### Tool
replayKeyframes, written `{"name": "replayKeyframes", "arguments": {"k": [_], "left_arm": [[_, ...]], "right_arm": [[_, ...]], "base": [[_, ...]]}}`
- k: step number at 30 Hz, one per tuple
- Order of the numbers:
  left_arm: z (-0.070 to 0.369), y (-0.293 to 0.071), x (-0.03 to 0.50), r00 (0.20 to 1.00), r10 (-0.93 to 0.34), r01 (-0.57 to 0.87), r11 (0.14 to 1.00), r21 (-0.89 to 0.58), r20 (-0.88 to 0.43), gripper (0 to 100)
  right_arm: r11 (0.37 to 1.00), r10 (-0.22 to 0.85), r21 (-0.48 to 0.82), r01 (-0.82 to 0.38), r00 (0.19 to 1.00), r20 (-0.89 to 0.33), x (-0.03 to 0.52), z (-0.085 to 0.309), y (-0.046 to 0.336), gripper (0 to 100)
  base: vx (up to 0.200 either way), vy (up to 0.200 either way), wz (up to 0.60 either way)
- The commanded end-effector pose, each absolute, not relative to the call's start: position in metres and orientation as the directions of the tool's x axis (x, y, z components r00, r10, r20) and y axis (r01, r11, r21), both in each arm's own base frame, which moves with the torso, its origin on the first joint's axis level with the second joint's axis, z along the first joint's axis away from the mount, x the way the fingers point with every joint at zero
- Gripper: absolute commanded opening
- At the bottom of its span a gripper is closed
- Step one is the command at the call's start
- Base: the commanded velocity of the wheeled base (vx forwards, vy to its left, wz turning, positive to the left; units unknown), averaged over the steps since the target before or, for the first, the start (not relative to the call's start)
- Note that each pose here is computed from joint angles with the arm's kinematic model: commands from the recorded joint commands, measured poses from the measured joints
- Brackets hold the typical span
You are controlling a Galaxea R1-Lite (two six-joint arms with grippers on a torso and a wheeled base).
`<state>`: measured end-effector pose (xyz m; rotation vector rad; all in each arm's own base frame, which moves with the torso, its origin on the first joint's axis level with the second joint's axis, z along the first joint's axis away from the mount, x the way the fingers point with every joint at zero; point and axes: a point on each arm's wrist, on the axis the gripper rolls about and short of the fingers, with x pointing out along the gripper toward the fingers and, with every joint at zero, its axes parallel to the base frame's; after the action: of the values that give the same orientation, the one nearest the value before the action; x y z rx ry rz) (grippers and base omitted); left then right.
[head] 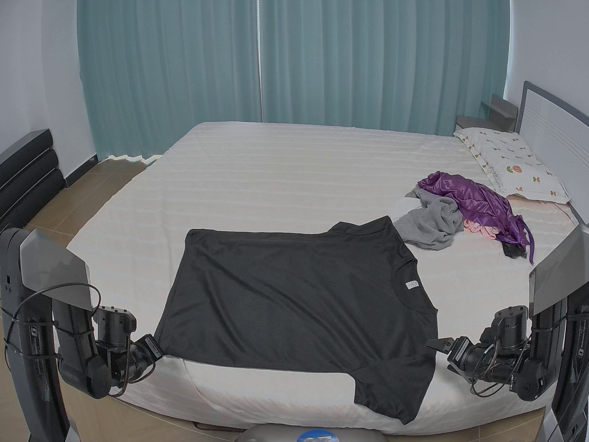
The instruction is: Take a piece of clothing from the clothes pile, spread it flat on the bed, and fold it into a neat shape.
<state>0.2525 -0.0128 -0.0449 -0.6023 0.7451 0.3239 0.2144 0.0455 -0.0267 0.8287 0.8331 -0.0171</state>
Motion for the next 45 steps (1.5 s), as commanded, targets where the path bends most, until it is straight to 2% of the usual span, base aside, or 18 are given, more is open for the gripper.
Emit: {"name": "replayKeyframes", "arguments": {"k": [1, 9, 17, 29, 30, 45], "left_arm": [[-0.037, -0.012, 0.247, 0.705, 0.068, -0.472, 0.788, -0.395, -0.706, 0], [-0.035, -0.007, 0.244, 0.701, 0.084, -0.479, 0.791, -0.380, -0.708, 0], [-0.035, -0.001, 0.245, 0.699, 0.099, -0.484, 0.795, -0.366, -0.708, 0], [-0.035, 0.004, 0.245, 0.698, 0.113, -0.492, 0.793, -0.359, -0.707, 0], [-0.035, 0.004, 0.244, 0.697, 0.113, -0.491, 0.795, -0.357, -0.708, 0], [-0.035, 0.004, 0.244, 0.694, 0.111, -0.492, 0.795, -0.355, -0.712, 0]], "right_arm": [[0.696, 0.295, 0.642, 0.321, 0.688, -0.663, 0.211, -0.026, 0.045, 100], [0.712, 0.302, 0.634, 0.300, 0.685, -0.663, 0.212, -0.027, 0.048, 100], [0.764, 0.334, 0.598, 0.244, 0.643, -0.689, 0.215, -0.043, 0.063, 100], [0.789, 0.299, 0.573, 0.223, 0.676, -0.674, 0.232, -0.054, 0.065, 100], [0.796, 0.284, 0.562, 0.225, 0.680, -0.676, 0.233, -0.056, 0.065, 0], [0.821, 0.237, 0.513, 0.250, 0.669, -0.704, 0.219, -0.047, 0.046, 0]], "base": [[0.000, 0.000, 0.00], [0.000, 0.000, 0.00], [0.000, 0.000, 0.00], [0.000, 0.000, 0.00], [0.000, 0.000, 0.00], [0.000, 0.000, 0.00]]}}
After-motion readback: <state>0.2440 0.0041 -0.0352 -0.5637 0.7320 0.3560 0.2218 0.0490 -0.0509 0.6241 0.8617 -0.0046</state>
